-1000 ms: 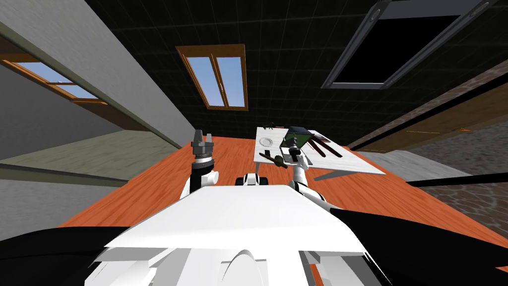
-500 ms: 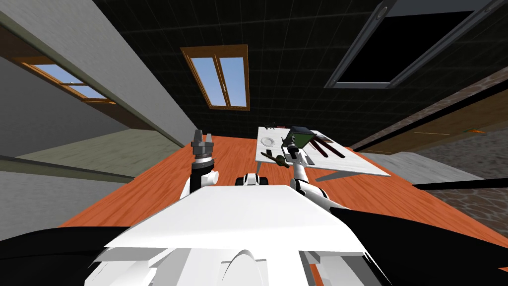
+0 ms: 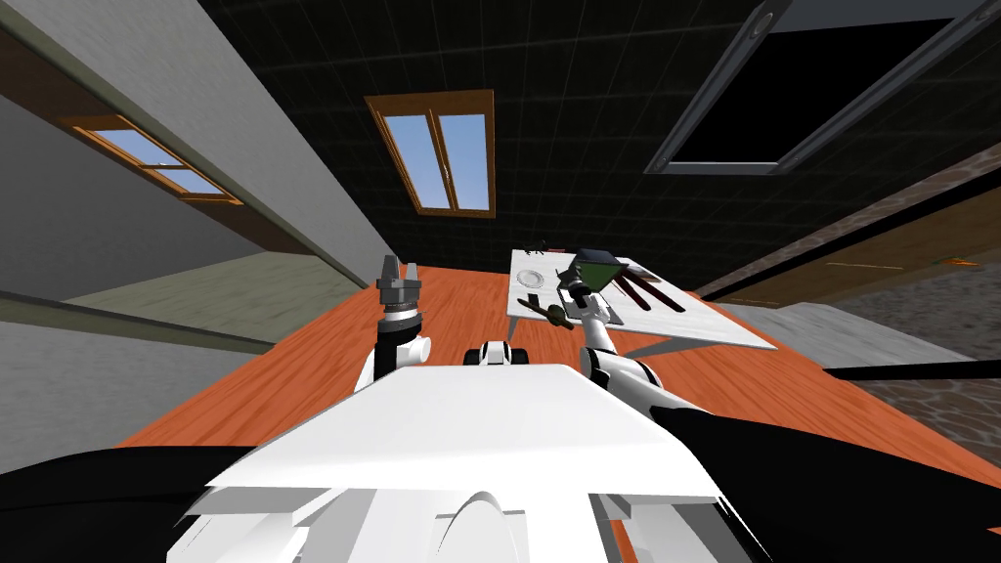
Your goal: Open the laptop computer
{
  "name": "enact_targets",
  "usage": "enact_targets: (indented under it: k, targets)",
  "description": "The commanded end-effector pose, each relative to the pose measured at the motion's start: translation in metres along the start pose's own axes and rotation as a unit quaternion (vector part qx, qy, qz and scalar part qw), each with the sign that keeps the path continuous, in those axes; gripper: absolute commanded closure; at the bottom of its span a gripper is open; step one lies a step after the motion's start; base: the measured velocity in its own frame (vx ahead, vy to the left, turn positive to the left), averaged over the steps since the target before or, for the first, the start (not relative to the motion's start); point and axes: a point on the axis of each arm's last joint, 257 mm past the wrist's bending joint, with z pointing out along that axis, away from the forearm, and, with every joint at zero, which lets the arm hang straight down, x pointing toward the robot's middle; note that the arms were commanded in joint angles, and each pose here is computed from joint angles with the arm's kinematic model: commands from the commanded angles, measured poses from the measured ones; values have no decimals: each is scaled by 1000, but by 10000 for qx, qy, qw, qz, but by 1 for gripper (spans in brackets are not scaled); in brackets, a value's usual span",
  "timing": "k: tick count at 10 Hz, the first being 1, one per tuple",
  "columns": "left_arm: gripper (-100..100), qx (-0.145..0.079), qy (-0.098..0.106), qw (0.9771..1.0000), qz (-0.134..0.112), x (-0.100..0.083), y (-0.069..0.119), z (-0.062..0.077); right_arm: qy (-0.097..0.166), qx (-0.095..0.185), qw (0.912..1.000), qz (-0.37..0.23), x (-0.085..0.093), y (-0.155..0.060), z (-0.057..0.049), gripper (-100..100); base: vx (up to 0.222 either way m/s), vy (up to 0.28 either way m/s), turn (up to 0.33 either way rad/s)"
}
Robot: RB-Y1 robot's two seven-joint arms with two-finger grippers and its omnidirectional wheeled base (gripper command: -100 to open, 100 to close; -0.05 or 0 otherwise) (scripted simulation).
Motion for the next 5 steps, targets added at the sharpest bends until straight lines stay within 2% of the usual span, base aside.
enact_targets:
  k: [1, 5]
  targets:
    - [0, 0, 0, 10000, 0, 0, 0, 0, 149, -99, 9998, -96, 12, -8, 7, -100, -18, 25, 31]
    - [0, 0, 0, 10000, 0, 0, 0, 0, 451, -224, 9982, -313, 36, -29, 16, -100, -19, 30, 30]
